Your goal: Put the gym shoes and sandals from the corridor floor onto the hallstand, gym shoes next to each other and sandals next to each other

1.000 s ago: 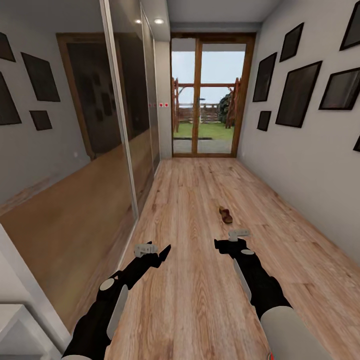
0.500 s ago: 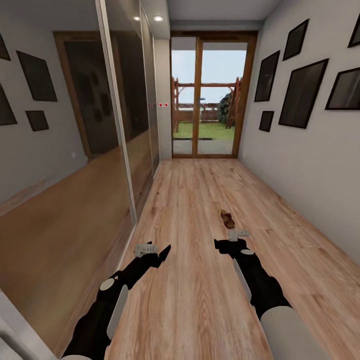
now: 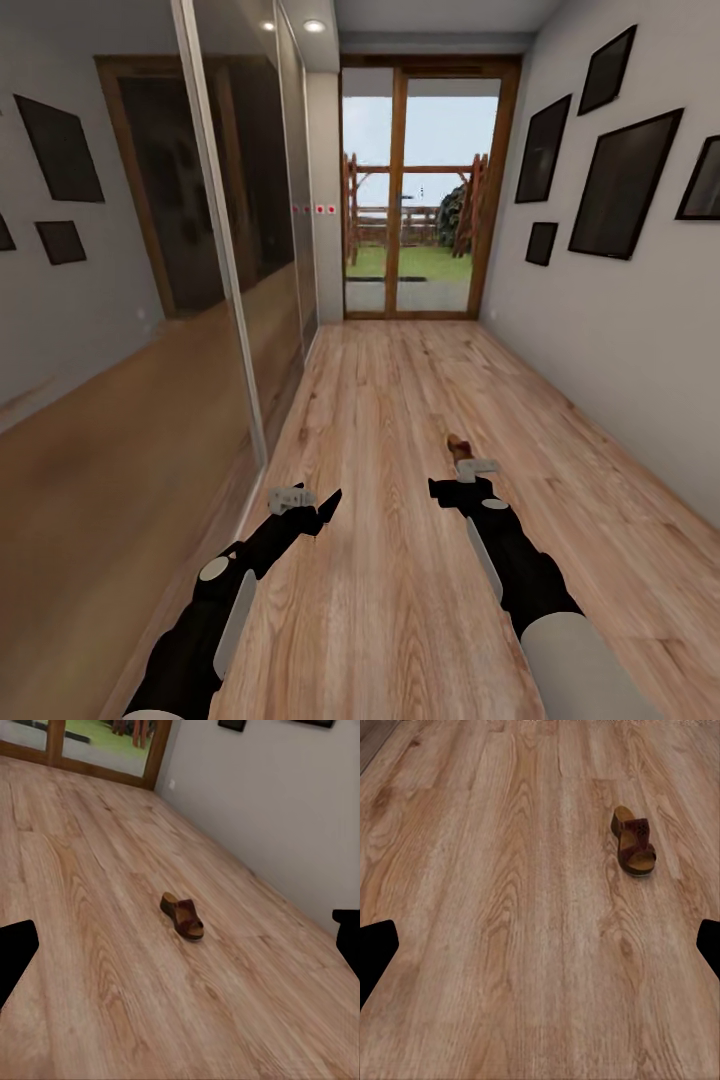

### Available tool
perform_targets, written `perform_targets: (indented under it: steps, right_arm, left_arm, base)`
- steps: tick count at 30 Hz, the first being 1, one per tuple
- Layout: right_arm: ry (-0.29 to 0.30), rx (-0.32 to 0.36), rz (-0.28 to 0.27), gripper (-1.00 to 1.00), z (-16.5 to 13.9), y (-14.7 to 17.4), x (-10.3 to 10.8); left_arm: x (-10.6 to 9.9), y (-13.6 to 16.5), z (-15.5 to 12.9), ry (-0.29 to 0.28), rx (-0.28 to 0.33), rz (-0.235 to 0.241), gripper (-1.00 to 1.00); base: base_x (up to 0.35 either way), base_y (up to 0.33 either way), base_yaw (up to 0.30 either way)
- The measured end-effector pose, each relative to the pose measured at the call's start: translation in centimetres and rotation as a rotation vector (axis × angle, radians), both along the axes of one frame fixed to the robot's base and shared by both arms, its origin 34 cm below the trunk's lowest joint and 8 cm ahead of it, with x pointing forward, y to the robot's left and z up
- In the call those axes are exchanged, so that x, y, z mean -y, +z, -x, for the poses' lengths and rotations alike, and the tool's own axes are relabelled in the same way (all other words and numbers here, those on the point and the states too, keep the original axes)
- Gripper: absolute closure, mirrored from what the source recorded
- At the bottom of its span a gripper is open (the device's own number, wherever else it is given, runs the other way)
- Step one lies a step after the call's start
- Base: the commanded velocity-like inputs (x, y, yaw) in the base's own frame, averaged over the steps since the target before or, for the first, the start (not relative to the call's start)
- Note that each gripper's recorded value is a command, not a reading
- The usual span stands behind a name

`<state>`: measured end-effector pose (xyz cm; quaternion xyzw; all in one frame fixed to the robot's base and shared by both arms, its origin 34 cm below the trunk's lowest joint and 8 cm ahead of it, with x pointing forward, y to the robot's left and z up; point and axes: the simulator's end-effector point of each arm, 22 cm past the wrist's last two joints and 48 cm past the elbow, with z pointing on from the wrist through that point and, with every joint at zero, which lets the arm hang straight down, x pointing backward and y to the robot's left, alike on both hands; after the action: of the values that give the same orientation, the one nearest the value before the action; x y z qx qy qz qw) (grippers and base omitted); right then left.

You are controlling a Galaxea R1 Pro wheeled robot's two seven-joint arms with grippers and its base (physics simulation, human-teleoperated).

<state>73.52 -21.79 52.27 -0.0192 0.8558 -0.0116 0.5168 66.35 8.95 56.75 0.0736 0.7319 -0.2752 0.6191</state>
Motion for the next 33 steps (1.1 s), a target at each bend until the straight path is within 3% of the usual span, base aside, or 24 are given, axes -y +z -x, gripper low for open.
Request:
perform_targets:
  steps: [33]
  right_arm:
    - [0.0,0.001,0.001,-1.0,-0.01,0.04,0.05]
  left_arm:
    - [0.0,0.0,0.0,0.0,0.0,0.0,-1.0]
  base:
    - [0.346,0.0,0.0]
